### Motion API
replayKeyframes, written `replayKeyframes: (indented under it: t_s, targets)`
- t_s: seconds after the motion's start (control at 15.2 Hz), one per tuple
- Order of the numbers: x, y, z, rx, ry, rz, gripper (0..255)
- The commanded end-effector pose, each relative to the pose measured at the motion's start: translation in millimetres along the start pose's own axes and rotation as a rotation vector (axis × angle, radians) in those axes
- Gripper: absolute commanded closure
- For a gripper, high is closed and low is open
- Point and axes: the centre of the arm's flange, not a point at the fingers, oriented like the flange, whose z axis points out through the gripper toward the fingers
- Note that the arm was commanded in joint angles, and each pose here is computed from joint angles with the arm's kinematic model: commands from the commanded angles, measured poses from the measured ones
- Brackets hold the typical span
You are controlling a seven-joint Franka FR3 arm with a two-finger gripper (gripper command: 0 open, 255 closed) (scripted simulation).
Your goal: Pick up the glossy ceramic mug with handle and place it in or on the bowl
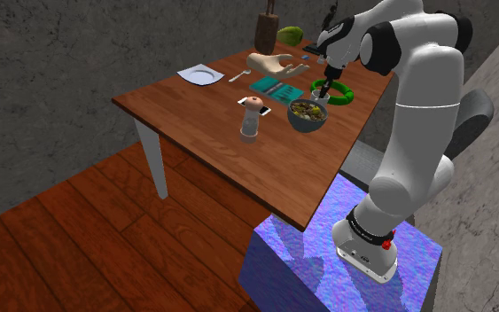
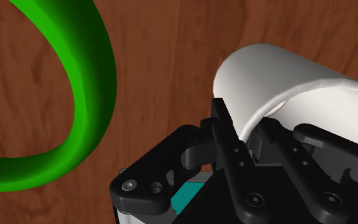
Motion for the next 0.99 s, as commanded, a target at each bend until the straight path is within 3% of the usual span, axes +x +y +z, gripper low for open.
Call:
replayKeyframes:
  t_s: [0.0,0.2,0.92]
  targets:
    - [0,0,0,0.0,0.0,0.0,255]
    - [0,0,0,0.0,0.0,0.0,255]
    - [3,-3,-58,0.0,0.0,0.0,255]
